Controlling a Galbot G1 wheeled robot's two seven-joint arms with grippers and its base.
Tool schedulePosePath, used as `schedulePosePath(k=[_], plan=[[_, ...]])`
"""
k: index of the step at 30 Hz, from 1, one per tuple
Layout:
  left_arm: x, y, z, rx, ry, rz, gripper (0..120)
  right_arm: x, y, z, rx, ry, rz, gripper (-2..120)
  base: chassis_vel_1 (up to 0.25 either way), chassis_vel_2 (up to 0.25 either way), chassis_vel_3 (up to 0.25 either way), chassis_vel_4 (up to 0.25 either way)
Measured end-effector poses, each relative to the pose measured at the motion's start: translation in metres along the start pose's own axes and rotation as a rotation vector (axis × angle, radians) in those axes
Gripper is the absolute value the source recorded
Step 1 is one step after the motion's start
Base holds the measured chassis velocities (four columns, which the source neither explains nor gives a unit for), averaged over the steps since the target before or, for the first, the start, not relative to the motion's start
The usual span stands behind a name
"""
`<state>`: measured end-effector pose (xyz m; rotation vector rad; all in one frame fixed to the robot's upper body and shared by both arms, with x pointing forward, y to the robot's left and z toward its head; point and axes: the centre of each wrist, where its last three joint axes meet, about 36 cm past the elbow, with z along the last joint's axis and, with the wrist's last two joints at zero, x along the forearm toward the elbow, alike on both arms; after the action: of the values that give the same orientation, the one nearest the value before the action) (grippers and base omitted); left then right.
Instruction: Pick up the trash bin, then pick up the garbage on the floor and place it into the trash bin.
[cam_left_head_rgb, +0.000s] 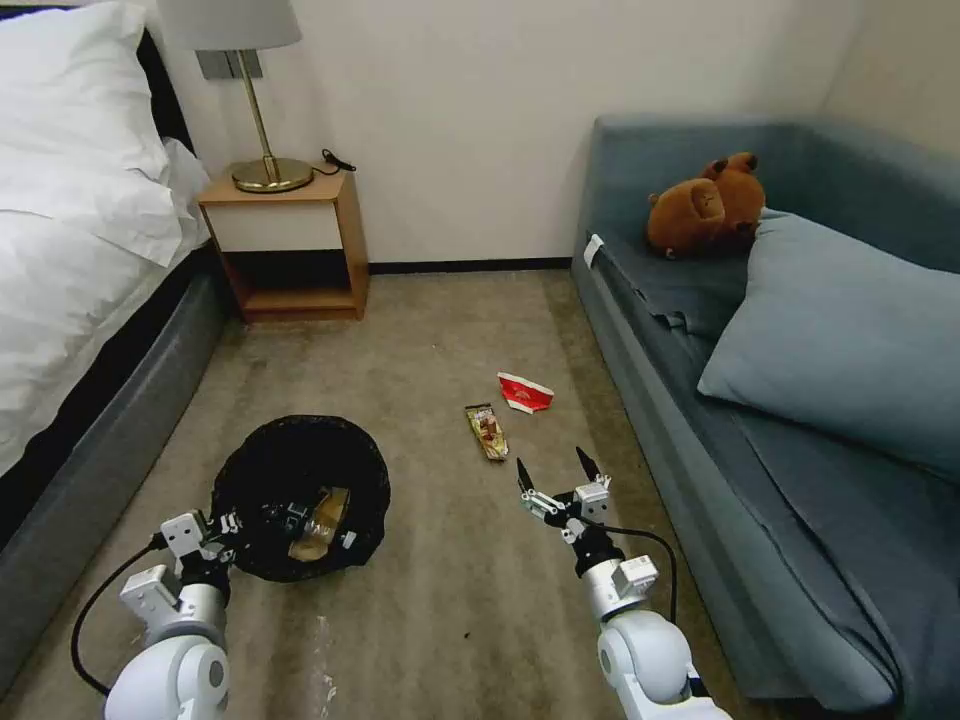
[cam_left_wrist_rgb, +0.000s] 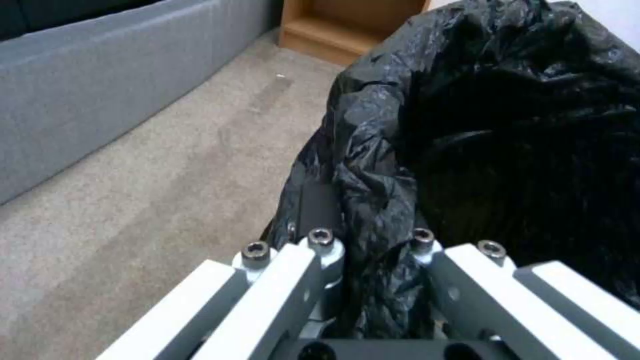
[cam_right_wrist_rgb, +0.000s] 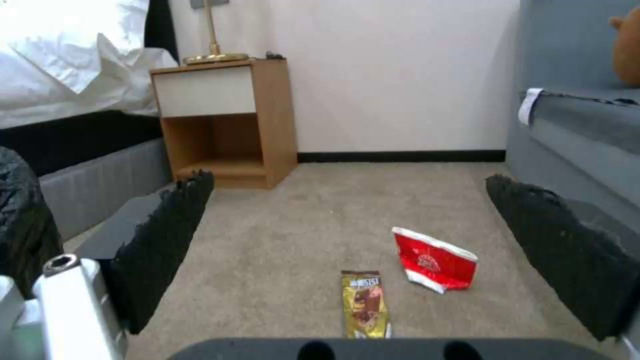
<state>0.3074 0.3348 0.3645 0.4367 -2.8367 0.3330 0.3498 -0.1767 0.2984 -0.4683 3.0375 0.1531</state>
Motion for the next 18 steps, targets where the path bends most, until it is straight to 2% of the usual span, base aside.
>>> schedulePosePath(k=[18], plan=[[0.0013, -0.0008, -0.0008, 0.002, -0.004, 0.001, 3, -0.0010, 0.0001, -0.0005, -0.001, -0.009, 0.002, 100, -0.075, 0.083, 0.076, -0.077]])
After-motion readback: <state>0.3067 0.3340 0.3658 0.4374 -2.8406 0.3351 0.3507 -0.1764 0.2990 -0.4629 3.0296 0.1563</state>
